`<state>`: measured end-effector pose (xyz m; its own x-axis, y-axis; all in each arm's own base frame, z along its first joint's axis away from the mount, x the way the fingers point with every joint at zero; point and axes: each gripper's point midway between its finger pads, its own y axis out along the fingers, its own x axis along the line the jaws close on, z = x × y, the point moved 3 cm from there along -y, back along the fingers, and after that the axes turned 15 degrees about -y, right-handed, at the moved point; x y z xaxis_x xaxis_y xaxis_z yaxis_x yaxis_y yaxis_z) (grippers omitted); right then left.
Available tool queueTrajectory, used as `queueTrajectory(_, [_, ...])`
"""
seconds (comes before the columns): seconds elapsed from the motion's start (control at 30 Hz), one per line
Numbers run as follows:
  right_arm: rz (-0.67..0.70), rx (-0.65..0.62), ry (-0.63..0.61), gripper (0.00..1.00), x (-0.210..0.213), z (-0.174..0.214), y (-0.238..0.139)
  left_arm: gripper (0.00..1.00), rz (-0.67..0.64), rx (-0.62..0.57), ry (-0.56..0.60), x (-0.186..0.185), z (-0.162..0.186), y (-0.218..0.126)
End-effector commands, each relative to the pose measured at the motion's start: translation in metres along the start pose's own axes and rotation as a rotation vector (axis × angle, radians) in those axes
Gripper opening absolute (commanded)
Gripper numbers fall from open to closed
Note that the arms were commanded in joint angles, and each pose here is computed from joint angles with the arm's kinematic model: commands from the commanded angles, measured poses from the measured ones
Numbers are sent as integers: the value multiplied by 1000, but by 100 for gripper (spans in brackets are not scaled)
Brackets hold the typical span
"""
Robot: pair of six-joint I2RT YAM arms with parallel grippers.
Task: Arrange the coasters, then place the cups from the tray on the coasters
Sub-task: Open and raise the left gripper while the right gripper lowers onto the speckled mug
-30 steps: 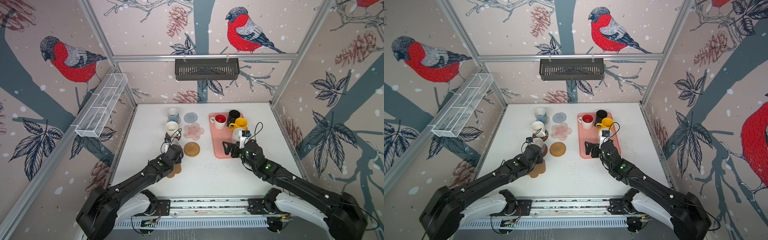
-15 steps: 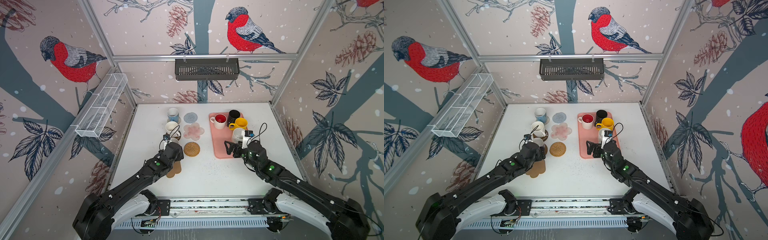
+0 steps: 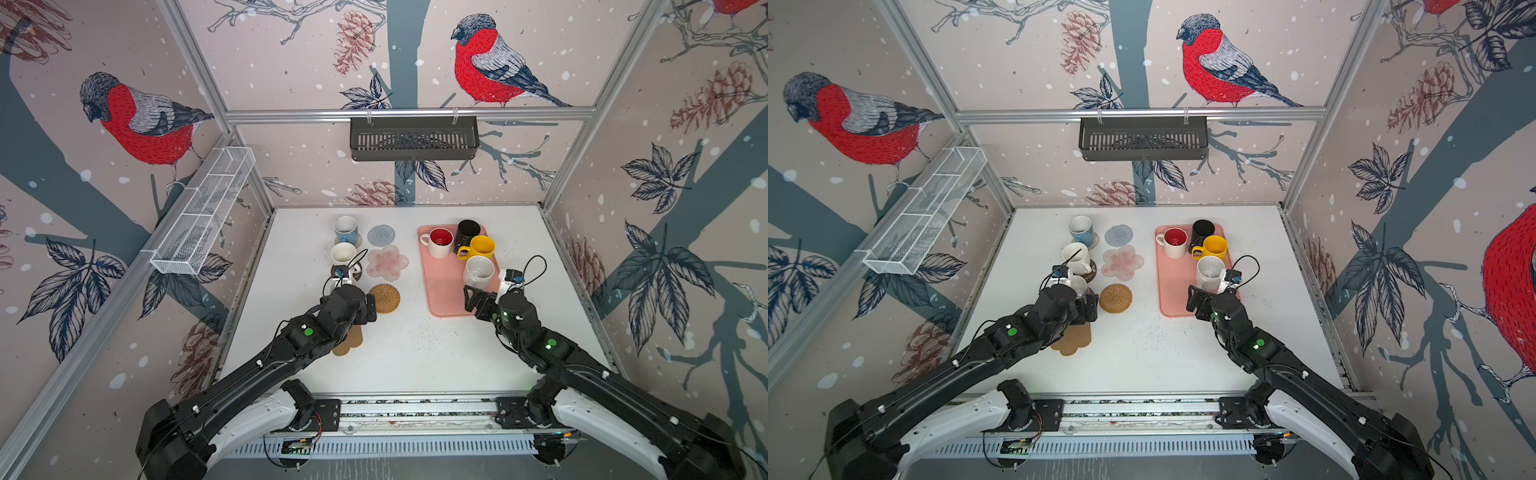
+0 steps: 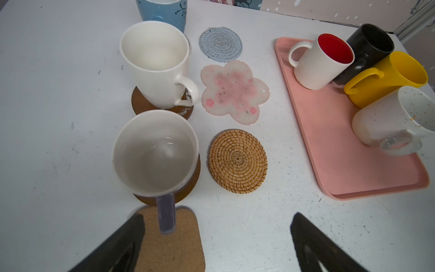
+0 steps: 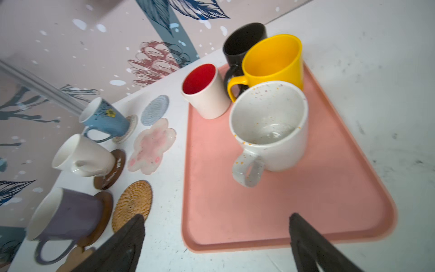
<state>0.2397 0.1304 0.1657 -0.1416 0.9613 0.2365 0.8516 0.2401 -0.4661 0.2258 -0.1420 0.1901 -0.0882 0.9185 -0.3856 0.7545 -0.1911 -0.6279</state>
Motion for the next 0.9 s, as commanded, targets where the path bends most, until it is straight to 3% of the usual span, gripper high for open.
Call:
queueTrajectory(0.0, [129,53,71,96,-16,11,6,97,-31,8,17,1,-3,-5])
queueTrajectory(0.27, [248,154,136,97,-18,22,26,97,3,25,79,-13,-13,-11])
queueTrajectory(0.5, [331,152,234,93,-21,20,42,97,40,-11,99,-22,-23,-17])
queueTrajectory(0.87, [412,177,233,92,-14,12,66,97,80,-29,132,-30,-32,-20])
